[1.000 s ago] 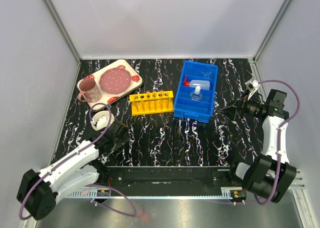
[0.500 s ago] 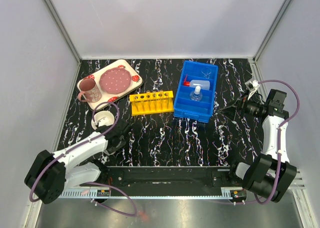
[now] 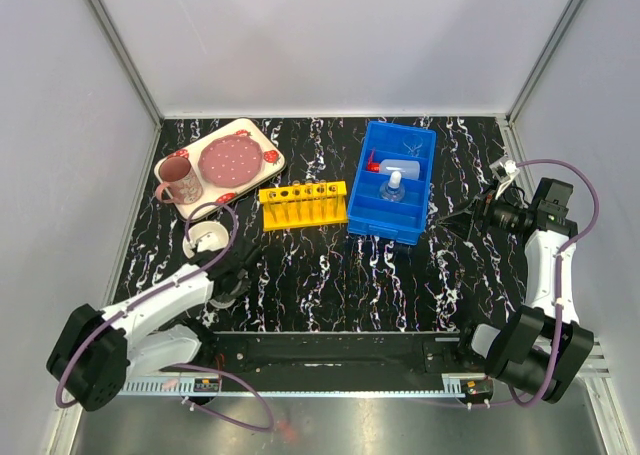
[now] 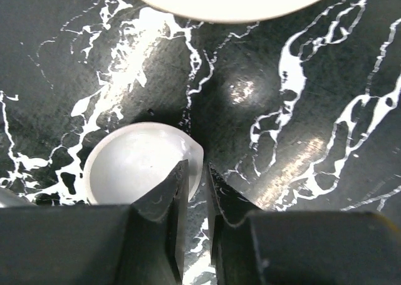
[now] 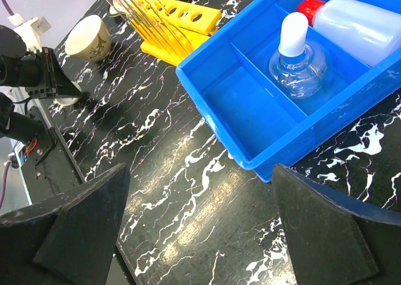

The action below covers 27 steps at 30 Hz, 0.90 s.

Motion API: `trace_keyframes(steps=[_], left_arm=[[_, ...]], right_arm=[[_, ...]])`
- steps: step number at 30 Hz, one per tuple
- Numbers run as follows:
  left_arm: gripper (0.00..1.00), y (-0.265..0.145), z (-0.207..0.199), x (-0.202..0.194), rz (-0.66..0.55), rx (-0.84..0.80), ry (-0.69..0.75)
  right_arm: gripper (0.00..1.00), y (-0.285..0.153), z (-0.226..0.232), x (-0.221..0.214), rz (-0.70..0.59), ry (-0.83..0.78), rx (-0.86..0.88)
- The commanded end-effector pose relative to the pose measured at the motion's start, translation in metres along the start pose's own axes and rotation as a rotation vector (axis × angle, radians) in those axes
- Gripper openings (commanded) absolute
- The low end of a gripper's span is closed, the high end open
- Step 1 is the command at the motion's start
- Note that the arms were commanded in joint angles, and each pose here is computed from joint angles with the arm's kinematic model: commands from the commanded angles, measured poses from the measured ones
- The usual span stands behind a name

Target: Organize the chemistry lab equipment

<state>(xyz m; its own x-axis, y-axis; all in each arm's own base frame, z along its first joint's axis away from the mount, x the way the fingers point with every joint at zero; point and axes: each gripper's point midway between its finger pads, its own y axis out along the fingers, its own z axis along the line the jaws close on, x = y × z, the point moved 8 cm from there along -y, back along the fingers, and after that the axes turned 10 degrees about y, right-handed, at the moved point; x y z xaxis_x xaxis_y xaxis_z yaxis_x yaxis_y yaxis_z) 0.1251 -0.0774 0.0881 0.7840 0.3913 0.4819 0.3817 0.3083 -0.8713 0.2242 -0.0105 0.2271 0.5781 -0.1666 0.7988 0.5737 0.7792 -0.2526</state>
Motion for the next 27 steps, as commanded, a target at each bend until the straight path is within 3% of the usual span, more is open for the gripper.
trace_keyframes(steps=[1,14,17,18,21,27], left_arm=[[0.17,-0.0112,-0.0069,0.0071,-0.03,-0.119,-0.039],[0.12,-0.0194,-0.0008,0.0076,-0.081,-0.233,-0.098],[0.27,-0.0181,-0.0017,0.008,-0.077,-0.216,-0.1],[0.38,-0.017,-0.0007,0.0072,-0.065,-0.185,-0.089],[0.48,-0.0139,-0.0006,0.0073,-0.046,-0.12,-0.061],[0.45,-0.0114,-0.0074,0.01,-0.009,-0.046,-0.01]], right_arm=[[1.0,-0.002,0.0035,0.0041,-0.016,-0.046,0.004],[1.0,-0.0018,0.0043,0.0037,-0.018,-0.045,0.013],[1.0,-0.0016,0.0039,0.0037,-0.018,-0.043,0.013],[1.0,-0.0016,0.0039,0.0037,-0.018,-0.043,0.013],[1.0,-0.0016,0.004,0.0038,-0.018,-0.045,0.014],[1.0,-0.0016,0.0039,0.0038,-0.018,-0.045,0.013]])
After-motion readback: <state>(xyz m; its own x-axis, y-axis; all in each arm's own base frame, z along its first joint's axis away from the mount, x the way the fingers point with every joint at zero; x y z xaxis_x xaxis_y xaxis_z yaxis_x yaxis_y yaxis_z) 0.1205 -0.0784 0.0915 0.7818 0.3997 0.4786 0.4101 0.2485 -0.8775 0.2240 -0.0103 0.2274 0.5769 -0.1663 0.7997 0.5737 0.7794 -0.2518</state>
